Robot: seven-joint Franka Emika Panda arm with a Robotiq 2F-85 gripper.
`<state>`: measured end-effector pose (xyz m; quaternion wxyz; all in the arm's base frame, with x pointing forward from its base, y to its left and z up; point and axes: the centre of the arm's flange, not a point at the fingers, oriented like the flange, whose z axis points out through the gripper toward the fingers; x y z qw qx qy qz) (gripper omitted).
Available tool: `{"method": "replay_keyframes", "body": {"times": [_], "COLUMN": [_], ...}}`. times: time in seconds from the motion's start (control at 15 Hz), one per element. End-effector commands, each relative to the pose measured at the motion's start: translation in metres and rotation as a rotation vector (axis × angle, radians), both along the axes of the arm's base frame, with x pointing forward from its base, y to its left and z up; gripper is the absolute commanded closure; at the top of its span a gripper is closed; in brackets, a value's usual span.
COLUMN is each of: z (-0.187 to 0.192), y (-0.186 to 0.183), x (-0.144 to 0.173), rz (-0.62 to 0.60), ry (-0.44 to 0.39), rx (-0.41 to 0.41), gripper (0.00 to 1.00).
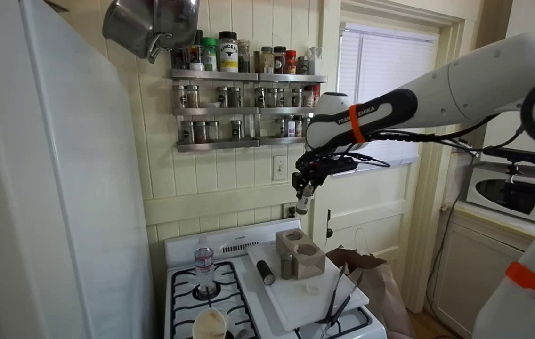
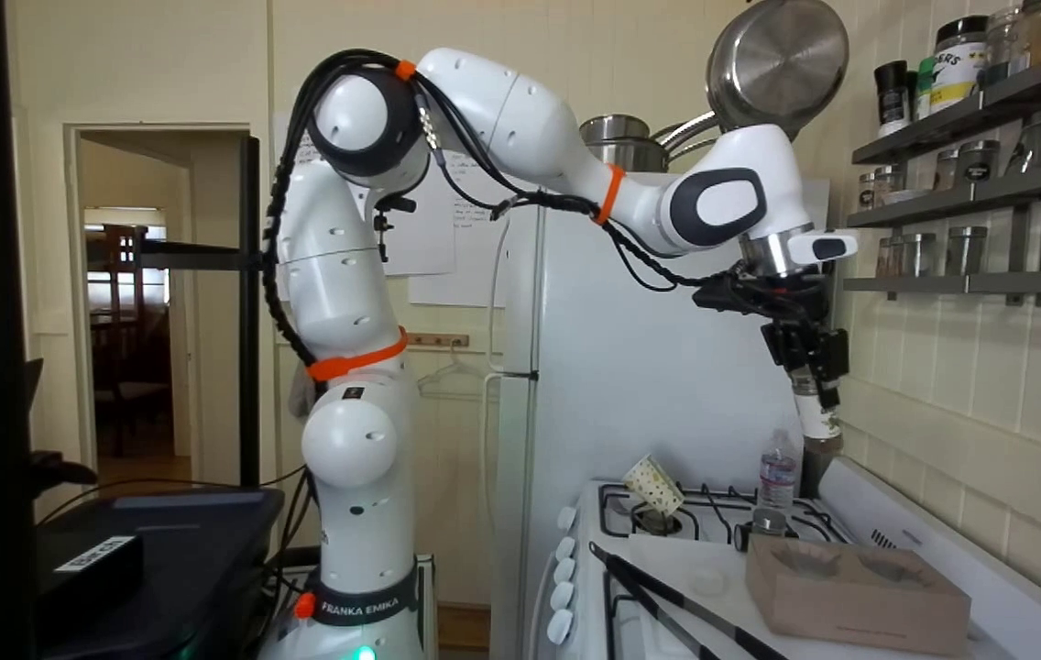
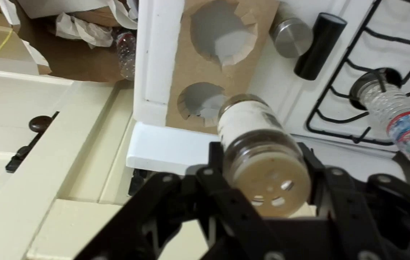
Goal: Pick up the glass jar from the stove and put it in the brown box.
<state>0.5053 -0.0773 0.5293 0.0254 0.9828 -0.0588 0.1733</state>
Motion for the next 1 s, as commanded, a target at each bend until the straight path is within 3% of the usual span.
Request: {"method": "replay_keyframes", "body": {"times": [0.0,0.47,0.53,0.6,0.67,0.73,0.8,0.93], "z": [-0.024,-0.074,-0.078,-0.077,-0.081,-0.083,-0.082,-0.094], "y": [-0.015,-0.020,-0.022,-0.020,-0.021,-0.022,-0.022,-0.030], "x": [0.059,0.129,0.132,0.109,0.113,0.114,0.114,0.126], "rz": [-0.083,-0.204,-0.218,-0.176,-0.179,-0.179,-0.179,-0.207], "ry": [0.069,0.161,0.177,0.139,0.145,0.147,0.146,0.168], "rx": [-0.029,-0.019,-0.011,-0.021,-0.022,-0.022,-0.022,-0.031], "gripper": [0.75,0.75,0.75,0.75,0.50,0.50,0.75,0.75]}}
